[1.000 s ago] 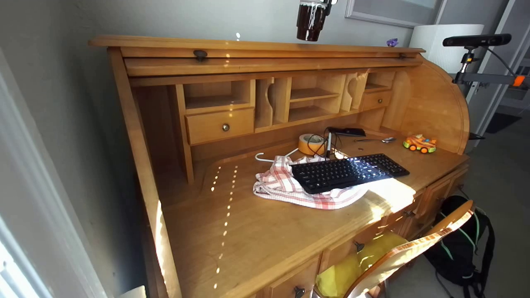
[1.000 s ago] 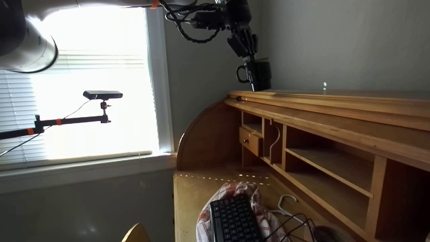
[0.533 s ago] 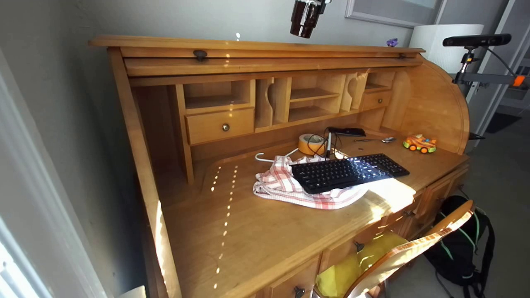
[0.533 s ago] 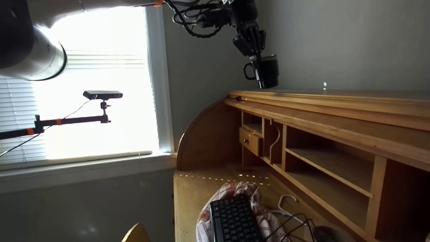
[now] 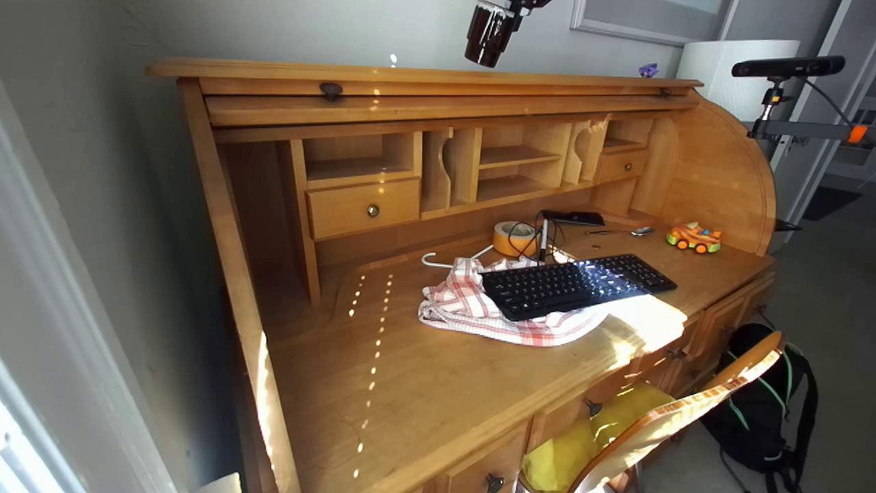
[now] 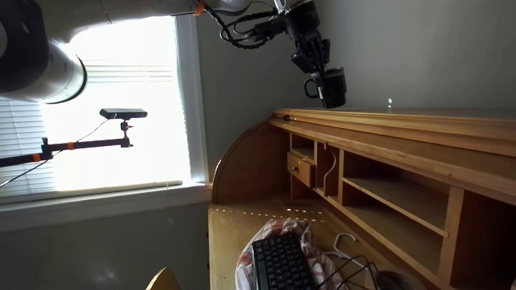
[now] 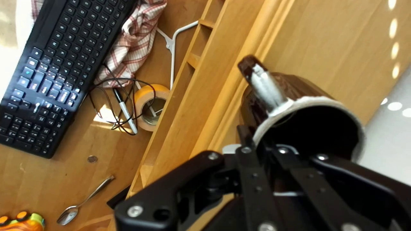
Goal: Put the mug on the top part of the desk
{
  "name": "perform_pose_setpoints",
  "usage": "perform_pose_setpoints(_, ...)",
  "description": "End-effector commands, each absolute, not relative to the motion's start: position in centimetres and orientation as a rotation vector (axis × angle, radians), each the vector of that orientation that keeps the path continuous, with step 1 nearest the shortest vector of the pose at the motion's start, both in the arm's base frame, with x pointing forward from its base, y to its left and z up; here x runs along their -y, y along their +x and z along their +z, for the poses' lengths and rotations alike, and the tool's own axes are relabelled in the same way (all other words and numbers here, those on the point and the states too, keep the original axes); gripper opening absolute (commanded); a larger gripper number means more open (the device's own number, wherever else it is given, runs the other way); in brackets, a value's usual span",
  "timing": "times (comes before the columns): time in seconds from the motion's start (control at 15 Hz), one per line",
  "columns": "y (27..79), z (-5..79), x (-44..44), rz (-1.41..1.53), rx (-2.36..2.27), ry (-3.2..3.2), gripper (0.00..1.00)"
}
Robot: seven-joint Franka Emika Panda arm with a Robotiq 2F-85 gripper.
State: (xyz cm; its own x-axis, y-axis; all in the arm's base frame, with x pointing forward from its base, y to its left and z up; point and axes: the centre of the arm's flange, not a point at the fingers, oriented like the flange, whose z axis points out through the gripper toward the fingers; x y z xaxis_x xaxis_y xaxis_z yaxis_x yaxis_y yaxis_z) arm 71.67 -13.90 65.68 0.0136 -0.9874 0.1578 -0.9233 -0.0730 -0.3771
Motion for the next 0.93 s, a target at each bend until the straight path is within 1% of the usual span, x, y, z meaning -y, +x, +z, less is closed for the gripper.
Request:
perform_pose_setpoints(0.0, 76.09, 67.99, 14.64, -0.594, -2.009, -2.044, 0.02)
perform_pose_setpoints(0.27, 76.40, 67.66, 14.63, -0.603, -2.006, -2.041, 0.02)
perform_pose_setpoints(0.33, 76.43, 67.61, 14.64, -0.605, -2.006, -2.040, 0.05)
perform_pose_setpoints(0.4, 76.44, 67.64, 14.65, -0.608, -2.004, -2.040, 0.12)
perform_pose_setpoints(0.53, 76.43, 67.73, 14.63, -0.608, -2.000, -2.042, 0.37)
perform_pose_setpoints(0.6, 76.41, 67.83, 14.61, -0.613, -1.998, -2.041, 0.38)
perform_pose_setpoints(0.67, 76.39, 67.95, 14.58, -0.615, -1.994, -2.041, 0.44)
perform_pose_setpoints(0.87, 76.41, 68.18, 14.51, -0.635, -1.980, -2.035, 0.67)
